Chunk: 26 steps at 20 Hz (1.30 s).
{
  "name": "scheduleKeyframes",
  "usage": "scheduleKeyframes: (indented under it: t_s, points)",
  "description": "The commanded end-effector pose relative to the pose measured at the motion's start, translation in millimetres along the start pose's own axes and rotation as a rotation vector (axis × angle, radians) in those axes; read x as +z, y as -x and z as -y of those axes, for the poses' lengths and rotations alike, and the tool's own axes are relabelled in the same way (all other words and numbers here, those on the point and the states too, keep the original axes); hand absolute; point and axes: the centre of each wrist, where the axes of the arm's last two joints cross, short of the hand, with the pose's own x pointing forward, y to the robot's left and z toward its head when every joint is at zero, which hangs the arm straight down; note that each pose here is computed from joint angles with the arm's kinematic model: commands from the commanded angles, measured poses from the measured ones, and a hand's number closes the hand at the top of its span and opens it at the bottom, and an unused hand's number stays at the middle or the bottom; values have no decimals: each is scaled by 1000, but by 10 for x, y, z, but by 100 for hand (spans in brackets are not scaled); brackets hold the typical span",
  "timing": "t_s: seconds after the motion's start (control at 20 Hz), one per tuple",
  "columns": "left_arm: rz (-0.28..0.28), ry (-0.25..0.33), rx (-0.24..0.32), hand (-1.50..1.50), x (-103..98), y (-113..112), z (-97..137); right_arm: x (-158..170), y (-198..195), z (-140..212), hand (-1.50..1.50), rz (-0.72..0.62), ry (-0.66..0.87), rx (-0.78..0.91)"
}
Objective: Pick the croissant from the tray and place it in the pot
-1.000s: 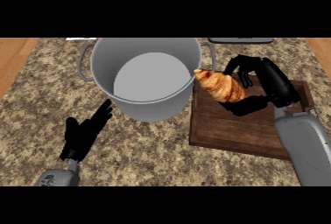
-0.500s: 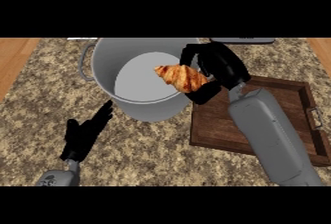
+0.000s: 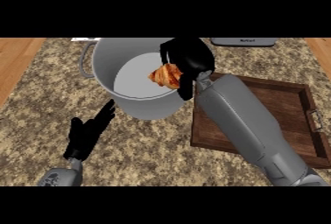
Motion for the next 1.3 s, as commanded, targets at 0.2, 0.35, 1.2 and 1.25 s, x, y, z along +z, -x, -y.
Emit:
scheduleKeyframes:
  t_s: [0.2, 0.35, 1.2, 1.25]
  points:
    - [20, 6, -20, 0, -50, -118, 37, -211, -162, -515, 150, -230, -369, 133]
    - [39, 26, -6, 0, -102, -206, 90, -248, -75, -588, -150, -307, -450, 129]
    - [20, 37, -19, 0, -67, -180, 4, -185, 120, -191, -150, -220, 302, -823]
    - [12, 24, -11, 0, 53, -32, -15, -181, 122, -158, -150, -223, 340, -833]
